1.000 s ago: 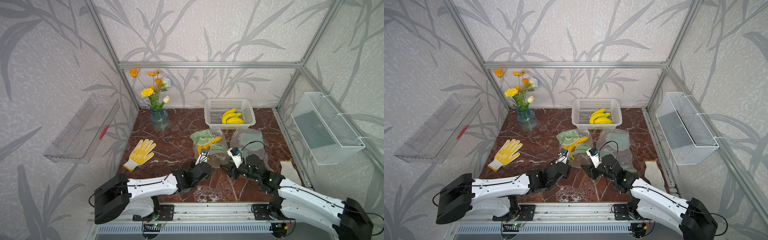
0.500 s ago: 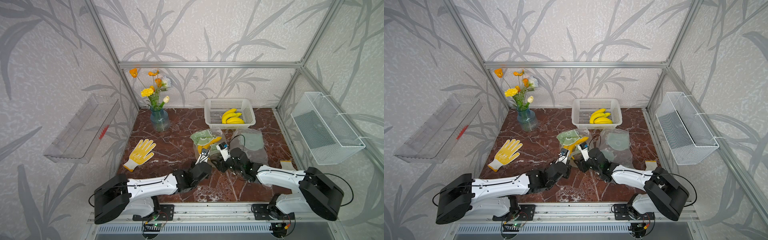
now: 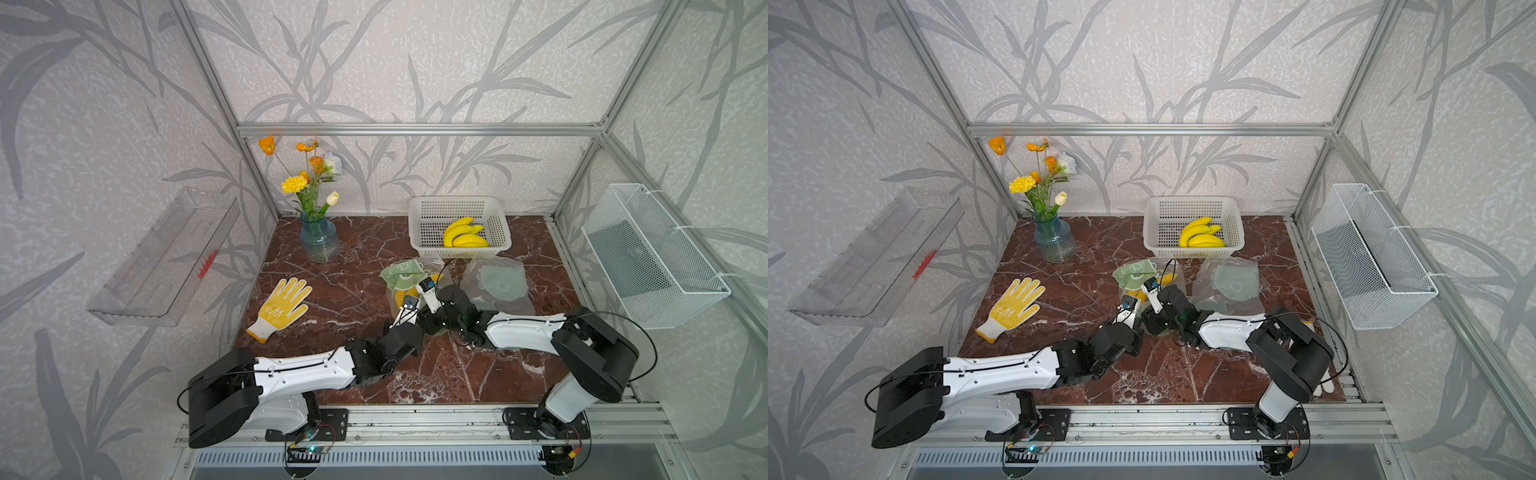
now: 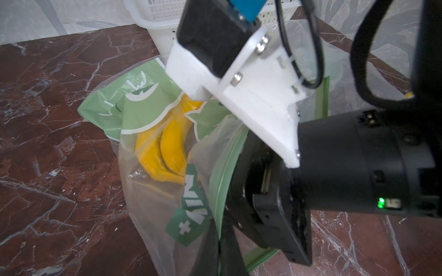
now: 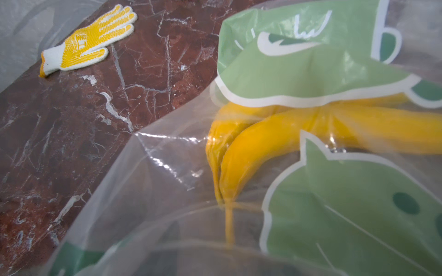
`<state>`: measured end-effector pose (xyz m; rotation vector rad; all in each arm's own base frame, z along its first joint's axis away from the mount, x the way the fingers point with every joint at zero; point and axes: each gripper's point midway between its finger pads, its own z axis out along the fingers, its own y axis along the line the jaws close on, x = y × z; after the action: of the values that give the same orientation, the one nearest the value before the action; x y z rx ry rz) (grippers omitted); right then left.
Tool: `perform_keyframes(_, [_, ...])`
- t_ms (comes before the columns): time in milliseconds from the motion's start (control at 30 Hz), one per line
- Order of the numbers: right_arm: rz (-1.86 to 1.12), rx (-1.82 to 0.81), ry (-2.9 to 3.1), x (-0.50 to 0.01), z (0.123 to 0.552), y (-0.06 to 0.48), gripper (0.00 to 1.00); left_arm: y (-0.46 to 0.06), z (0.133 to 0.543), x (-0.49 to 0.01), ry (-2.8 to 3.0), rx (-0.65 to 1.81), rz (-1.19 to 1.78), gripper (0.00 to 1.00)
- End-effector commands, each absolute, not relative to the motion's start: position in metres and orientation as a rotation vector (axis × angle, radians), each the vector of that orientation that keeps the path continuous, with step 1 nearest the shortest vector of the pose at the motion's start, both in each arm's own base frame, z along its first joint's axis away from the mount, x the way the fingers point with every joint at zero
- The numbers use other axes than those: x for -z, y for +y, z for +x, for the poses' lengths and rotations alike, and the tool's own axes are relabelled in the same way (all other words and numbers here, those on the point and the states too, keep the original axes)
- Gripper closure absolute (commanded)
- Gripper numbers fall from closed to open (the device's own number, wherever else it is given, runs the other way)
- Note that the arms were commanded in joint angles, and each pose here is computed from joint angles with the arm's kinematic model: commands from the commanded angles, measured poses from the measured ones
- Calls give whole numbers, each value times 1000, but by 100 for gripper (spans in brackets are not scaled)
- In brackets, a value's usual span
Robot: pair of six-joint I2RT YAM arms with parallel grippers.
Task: Open the zip-top bag and take out the banana
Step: Pick up the banana from the zipper food storage bag.
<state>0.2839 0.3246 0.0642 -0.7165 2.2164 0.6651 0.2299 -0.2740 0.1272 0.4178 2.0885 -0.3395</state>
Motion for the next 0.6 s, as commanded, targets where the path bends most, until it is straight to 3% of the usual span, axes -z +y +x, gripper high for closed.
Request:
perform_keyframes(0, [-762,-622,2255,-53,282,324,50,-270,231,-134,2064,347,403,100])
perform_keyframes(567, [-840,-540,2377,-19,278,320,56,-268,231,-133,2061,352,387,100])
